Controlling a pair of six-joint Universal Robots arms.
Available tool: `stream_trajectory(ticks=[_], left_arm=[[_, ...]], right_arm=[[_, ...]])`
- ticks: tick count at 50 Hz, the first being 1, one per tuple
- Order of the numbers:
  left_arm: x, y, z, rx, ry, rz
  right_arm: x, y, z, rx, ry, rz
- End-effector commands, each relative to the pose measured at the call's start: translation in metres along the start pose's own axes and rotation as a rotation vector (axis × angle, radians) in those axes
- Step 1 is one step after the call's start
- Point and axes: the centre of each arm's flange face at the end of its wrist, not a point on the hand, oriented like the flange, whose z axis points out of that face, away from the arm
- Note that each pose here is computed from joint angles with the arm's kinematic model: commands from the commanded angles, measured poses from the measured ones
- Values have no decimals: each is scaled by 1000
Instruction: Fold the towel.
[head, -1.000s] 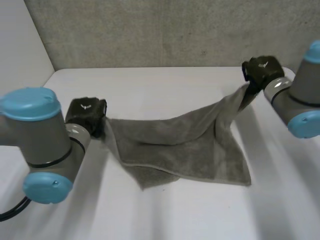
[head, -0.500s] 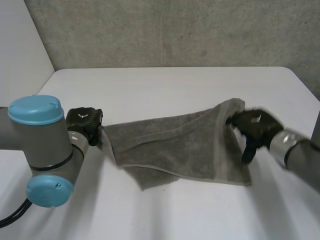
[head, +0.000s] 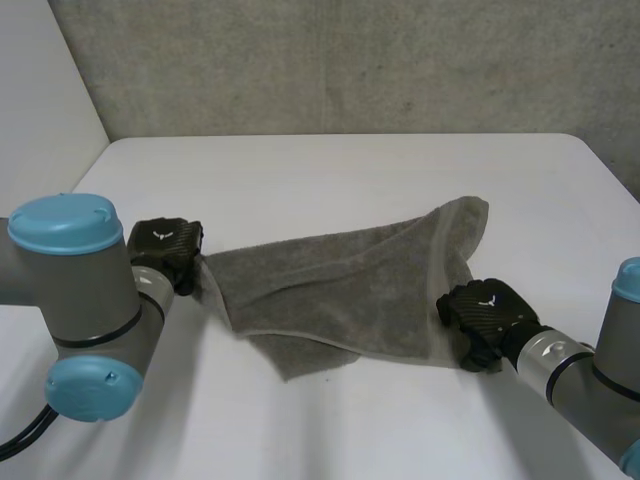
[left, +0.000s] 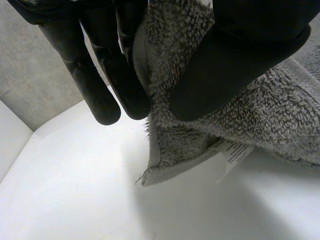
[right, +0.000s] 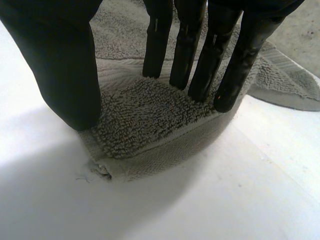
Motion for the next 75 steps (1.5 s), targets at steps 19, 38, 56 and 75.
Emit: stream_trajectory(ticks=[19, 38, 56, 75], left_arm=[[0, 3, -2, -11, 3, 1], [-17, -44, -35, 98, -19, -6], [-44, -89, -117, -43, 33, 263], [-37, -112, -4, 21, -22, 265]], right_arm=[[14, -8, 19, 90, 63, -40], [75, -90, -40, 194, 253, -117], [84, -135, -112, -63, 149, -356], [116, -188, 5, 197, 423, -353]])
